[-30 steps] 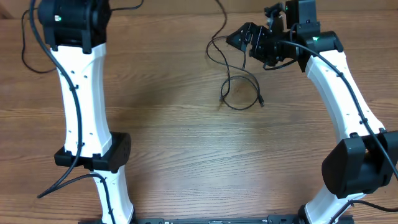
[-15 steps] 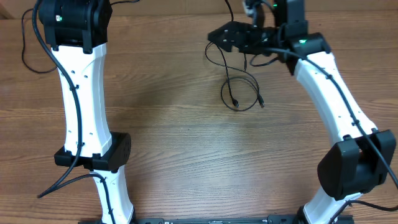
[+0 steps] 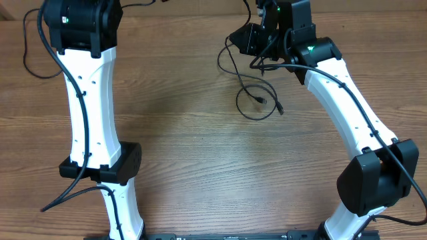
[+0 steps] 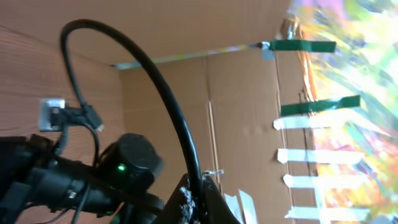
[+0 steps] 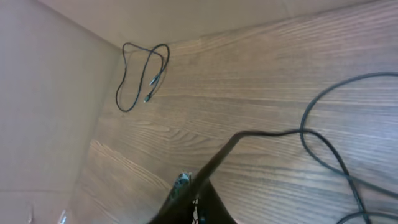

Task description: Untangle cables

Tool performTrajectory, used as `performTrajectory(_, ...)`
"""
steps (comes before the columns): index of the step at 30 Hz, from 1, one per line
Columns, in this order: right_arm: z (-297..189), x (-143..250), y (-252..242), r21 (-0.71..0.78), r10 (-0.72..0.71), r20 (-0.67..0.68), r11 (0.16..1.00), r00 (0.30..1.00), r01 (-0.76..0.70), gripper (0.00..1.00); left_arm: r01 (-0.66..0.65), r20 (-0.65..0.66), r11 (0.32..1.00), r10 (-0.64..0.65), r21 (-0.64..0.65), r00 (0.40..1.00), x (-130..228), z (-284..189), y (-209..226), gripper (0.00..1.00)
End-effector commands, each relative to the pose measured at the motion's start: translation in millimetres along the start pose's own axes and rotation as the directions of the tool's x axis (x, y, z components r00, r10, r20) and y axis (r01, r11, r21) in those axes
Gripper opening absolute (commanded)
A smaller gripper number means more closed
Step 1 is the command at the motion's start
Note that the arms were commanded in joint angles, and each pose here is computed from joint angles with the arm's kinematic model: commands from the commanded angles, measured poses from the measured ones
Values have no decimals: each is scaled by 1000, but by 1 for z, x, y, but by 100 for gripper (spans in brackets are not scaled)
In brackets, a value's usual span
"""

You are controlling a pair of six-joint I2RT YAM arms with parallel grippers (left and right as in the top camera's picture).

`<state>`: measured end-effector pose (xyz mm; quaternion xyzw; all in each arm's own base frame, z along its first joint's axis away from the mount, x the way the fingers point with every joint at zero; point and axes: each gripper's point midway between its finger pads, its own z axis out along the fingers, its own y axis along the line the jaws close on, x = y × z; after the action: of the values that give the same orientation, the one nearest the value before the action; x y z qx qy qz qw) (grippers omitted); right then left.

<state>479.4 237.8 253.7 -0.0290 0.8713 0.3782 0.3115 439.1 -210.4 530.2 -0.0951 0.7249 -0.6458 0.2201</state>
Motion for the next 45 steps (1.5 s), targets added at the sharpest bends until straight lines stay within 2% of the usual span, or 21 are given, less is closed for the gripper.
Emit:
performTrajectory(1,-3,5,16,-86,2,-34,996,999,-5,4,-42,88,996,49,-73,995,-9,-8,10,4)
performTrajectory(8,-7,15,37,-204,-9,-96,979,995,-11,4,8,231,970,50,-244,972,-32,-22,49,4)
performTrajectory(12,-5,14,28,-153,5,-84,988,996,-18,4,65,213,971,-15,-231,977,-27,-22,51,4)
performTrajectory(13,-4,12,19,-105,16,-68,994,998,-23,8,69,201,976,-26,-209,979,-25,-21,46,4)
performTrajectory(14,-3,9,10,-54,22,-48,998,999,-25,25,68,179,982,-36,-176,983,-22,-19,39,4)
performTrajectory(15,-3,7,3,-17,26,-34,1000,999,-26,35,68,150,988,-48,-135,987,-19,-17,29,4)
performTrajectory(16,-3,6,-1,8,18,-23,1000,1000,-18,41,77,124,992,-65,-98,990,-15,-15,20,4)
performTrajectory(20,-1,5,5,-8,-85,-16,996,996,85,63,135,71,991,-135,4,988,-9,-11,-6,4)
performTrajectory(22,1,5,10,-19,-144,-11,989,990,144,86,219,90,976,-220,15,971,-13,-11,-7,4)
performTrajectory(25,5,6,19,-26,-215,3,976,977,215,92,321,75,947,-322,24,944,-10,-10,-8,5)
performTrajectory(28,8,0,21,5,-236,36,972,971,236,93,325,57,945,-326,22,944,-6,-8,-9,5)
performTrajectory(32,8,-13,18,57,-255,91,966,963,251,92,325,20,946,-325,19,945,3,-4,-11,4)
performTrajectory(34,7,-18,21,50,-264,111,964,958,260,88,342,-1,940,-342,17,940,8,-1,-13,4)
performTrajectory(35,7,-19,22,49,-267,116,964,957,263,78,349,-5,937,-349,17,937,9,-1,-13,4)
performTrajectory(36,7,-19,22,48,-266,117,964,957,262,54,352,-3,936,-352,17,936,9,-1,-13,5)
performTrajectory(37,7,-19,22,48,-253,118,967,960,249,41,352,3,936,-352,17,936,8,-1,-13,5)
performTrajectory(40,7,-16,20,47,-215,106,976,971,211,8,352,22,936,-352,19,936,4,-3,-11,5)
performTrajectory(41,7,-15,19,47,-198,103,980,975,194,4,349,34,937,-349,19,937,1,-4,-10,4)
performTrajectory(45,8,-11,17,47,-123,87,992,989,119,4,328,100,944,-327,5,940,-10,-6,-2,4)
